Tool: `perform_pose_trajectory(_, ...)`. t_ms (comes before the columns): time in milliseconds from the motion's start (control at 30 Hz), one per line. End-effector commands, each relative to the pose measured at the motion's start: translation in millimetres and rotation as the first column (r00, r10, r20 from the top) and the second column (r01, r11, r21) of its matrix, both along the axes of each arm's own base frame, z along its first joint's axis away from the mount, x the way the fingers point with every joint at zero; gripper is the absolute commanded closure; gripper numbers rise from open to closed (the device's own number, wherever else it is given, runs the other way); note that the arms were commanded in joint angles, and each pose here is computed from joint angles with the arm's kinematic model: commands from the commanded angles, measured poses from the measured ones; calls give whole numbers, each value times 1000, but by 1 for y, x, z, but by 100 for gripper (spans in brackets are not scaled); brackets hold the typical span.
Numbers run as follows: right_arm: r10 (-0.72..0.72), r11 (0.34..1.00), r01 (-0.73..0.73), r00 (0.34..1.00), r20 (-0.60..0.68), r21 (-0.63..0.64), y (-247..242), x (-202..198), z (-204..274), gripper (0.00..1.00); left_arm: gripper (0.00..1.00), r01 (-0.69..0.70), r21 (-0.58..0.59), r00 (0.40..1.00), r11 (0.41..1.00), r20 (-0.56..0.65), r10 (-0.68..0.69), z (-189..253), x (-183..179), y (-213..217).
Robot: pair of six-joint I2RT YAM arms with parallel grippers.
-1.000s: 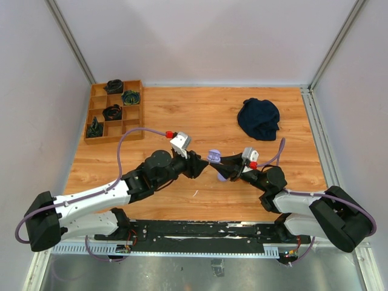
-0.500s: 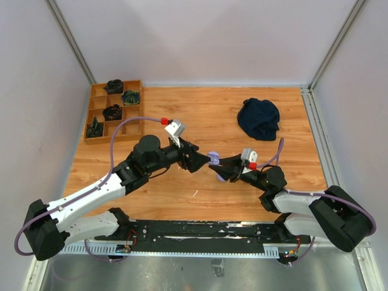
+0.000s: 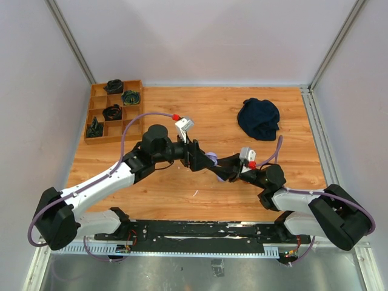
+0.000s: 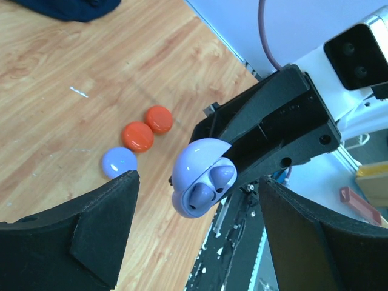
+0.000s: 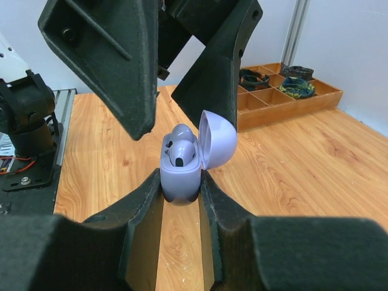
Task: Insert the wireless bluetooth earbuds into the charging case
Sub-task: Close the charging case.
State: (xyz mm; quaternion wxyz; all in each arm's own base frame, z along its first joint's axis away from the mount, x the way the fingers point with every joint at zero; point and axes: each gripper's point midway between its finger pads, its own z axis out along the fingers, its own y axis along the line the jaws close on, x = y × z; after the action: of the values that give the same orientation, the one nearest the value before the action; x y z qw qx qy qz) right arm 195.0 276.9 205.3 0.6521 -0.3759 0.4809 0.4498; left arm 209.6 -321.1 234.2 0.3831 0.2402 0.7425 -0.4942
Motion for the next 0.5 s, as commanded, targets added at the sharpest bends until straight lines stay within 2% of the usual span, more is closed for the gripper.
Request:
perform_pose_trajectory(0, 22, 999, -25, 998, 52, 42, 1, 1, 20, 95, 16, 87, -62, 996, 994, 5, -87, 21, -10, -8)
perform_pose_trajectory(233, 42, 999, -43, 999, 35, 34, 3, 0, 16, 95, 24, 158, -93, 987, 983, 12, -157, 26, -21, -11)
perform_pose_trajectory(467, 56, 998, -56, 998, 16, 21, 4, -2, 9, 95, 30, 176, -135, 983, 975, 67, -168, 42, -26, -4)
